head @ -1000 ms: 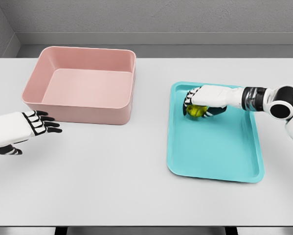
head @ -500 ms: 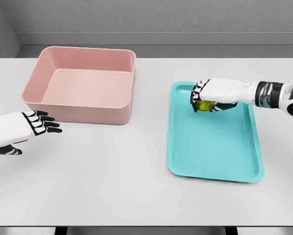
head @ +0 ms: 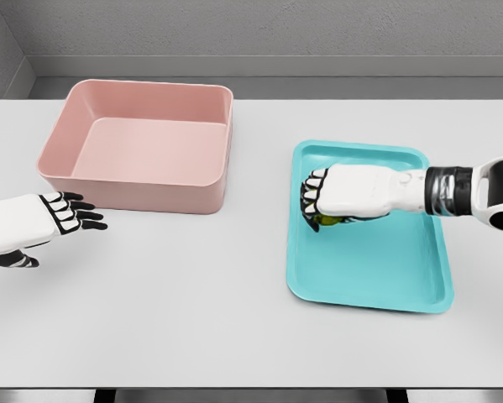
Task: Put the tennis from the blue tray into the pink basket with both arms
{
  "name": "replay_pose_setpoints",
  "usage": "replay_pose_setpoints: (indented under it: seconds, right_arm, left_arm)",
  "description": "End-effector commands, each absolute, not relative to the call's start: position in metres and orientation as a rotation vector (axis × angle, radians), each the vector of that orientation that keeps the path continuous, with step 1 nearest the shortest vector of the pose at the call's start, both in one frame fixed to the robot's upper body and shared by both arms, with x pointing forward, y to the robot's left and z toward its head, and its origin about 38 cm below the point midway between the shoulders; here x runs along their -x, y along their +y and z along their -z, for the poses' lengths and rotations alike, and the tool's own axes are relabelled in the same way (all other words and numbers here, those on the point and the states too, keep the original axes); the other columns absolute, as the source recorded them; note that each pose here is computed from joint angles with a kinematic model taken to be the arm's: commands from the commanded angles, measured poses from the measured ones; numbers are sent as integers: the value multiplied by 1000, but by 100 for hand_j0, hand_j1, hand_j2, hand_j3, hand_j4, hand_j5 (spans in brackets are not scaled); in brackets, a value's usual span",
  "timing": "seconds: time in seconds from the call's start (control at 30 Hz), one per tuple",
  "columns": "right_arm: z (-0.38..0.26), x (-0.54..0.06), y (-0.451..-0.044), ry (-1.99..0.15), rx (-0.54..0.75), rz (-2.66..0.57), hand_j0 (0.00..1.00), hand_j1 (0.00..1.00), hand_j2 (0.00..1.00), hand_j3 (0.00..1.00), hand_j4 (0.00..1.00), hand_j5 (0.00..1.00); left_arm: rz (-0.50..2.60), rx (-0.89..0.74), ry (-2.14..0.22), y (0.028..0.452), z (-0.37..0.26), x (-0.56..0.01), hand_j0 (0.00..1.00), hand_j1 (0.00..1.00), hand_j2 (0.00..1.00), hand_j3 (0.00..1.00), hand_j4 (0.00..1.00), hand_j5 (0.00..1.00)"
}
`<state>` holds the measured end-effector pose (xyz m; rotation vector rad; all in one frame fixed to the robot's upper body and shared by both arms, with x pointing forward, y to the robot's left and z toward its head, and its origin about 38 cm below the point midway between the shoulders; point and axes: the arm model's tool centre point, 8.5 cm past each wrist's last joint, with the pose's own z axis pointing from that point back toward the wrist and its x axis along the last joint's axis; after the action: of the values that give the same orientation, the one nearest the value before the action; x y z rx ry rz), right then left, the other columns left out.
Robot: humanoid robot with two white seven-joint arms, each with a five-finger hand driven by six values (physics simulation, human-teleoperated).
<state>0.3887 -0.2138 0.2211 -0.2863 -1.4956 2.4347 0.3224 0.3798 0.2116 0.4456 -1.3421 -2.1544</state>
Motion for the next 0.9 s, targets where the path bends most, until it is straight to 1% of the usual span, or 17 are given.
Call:
replay_pose_setpoints:
  seconds: [0.0,0.13,0.2,0.27,0.3,0.33,0.5,0.6,0.67,0.83,0.87]
  right_arm:
    - [-219,-381,-199,-1527,248,-2458,39,39,39,39,39,39]
    - [-214,-377,-175,-1579,192,-2468,39,39,39,39,39,39]
    - [-207,-371,-156,-1604,131,-2495,39,39,39,39,39,39]
    - [-207,-369,-147,-1623,112,-2501,39,39,39,39,39,39]
    - [-205,-367,-138,-1612,90,-2527,38,38,38,38,38,38]
    - [-203,-364,-126,-1634,58,-2535,36,36,36,36,36,36]
    - [-200,-354,-91,-1689,-5,-2580,36,36,36,36,36,36]
    - [-194,-343,-63,-1720,-62,-2619,36,36,36,36,36,36]
    - [-195,-341,-51,-1741,-76,-2630,36,36,36,36,36,36]
    - [-183,-347,-18,-1740,-151,-2611,36,36,36,36,36,36]
    - [-182,-350,-14,-1733,-148,-2612,36,36,36,36,36,36]
  left_arm:
    - [2152,-444,-1343,380,-212,-322,100,100,100,100,100,100]
    - [2151,-445,-1341,380,-212,-323,100,100,100,100,100,100]
    - [2149,-443,-1345,380,-211,-323,100,100,100,100,100,100]
    - [2149,-443,-1345,380,-211,-323,100,100,100,100,100,100]
    - [2148,-444,-1346,380,-212,-323,100,100,100,100,100,100]
    - [2150,-442,-1346,379,-212,-322,100,100,100,100,100,100]
    - [2148,-444,-1347,380,-212,-323,100,100,100,100,100,100]
    - [2149,-445,-1346,380,-212,-323,100,100,100,100,100,100]
    - [2149,-445,-1346,380,-212,-323,100,100,100,100,100,100]
    - [2146,-447,-1342,381,-212,-323,100,100,100,100,100,100]
    - [2145,-442,-1345,380,-211,-323,100,100,100,100,100,100]
